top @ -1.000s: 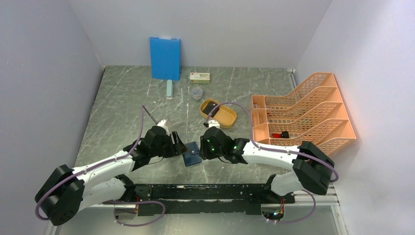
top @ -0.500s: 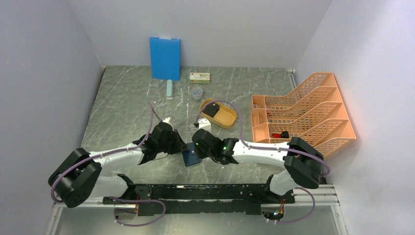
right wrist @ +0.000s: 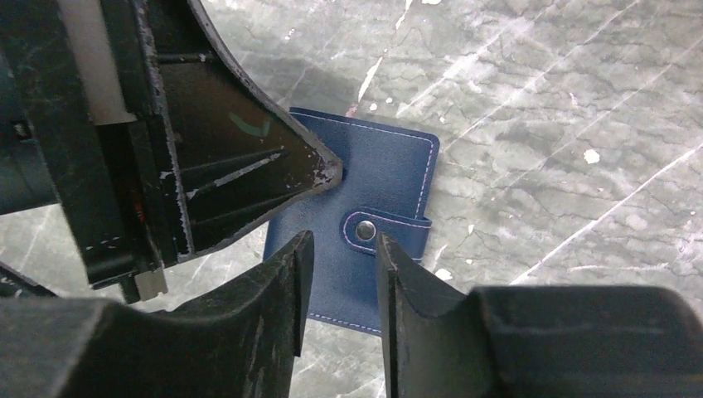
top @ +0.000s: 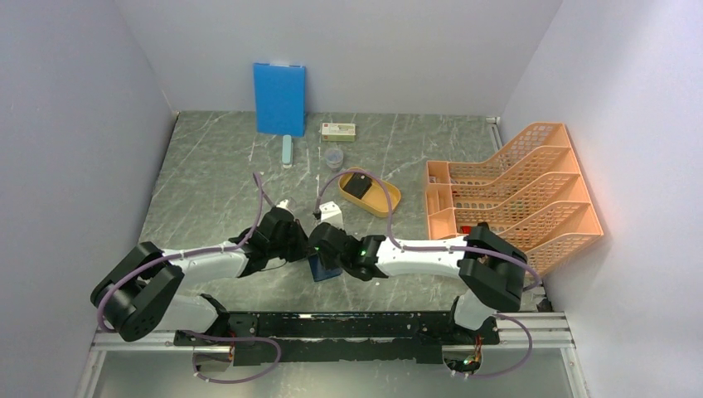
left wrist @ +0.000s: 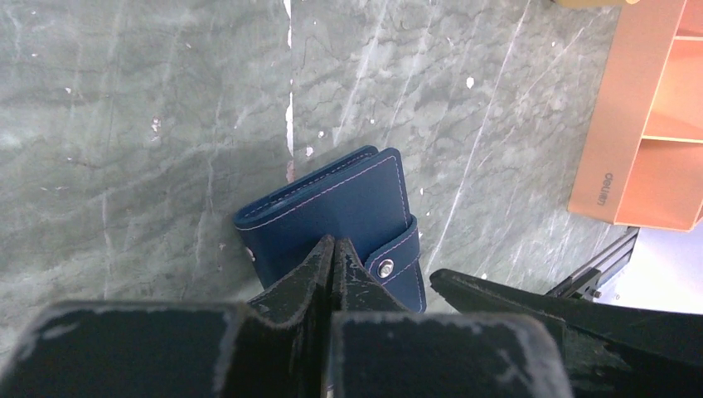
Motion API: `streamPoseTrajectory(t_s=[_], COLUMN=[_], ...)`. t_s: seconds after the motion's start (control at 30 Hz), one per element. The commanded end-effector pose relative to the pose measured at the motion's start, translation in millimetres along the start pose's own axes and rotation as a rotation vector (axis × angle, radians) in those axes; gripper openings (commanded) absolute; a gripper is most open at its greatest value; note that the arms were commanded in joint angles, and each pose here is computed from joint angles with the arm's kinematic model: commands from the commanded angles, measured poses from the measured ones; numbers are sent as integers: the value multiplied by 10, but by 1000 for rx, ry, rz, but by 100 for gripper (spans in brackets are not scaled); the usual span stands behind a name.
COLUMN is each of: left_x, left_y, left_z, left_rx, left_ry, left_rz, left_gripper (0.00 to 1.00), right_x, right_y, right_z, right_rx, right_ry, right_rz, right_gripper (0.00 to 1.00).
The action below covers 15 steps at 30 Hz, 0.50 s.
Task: Put the credit cards into the card holder
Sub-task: Open the card holder at the center of the board.
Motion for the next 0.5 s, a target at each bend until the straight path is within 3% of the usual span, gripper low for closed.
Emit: streamPoseTrajectory(t_s=[0.0,0.47], left_x=[76,88], left_y=[-16,16], left_z=[0,-36], left_rx=[-23,-24], left_ry=[10,19], left_rz=[15,3], left_gripper=[5,5], right_x=[-10,-108], right_y=[-39,-175], right_z=[23,-34], right_rx=[-32,-52], right_ry=[26,47], right_rz=[-42,-120], right_gripper=[39,45])
Point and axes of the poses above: each gripper's point midway between its finger pads, its own y axis back along the fingers, its own x axis along the line the jaws close on, z = x × y, the point moved 2 cm from there along y, back along the fingers, and after that the axes turned 13 degrees about -y, right-handed, at the moved point
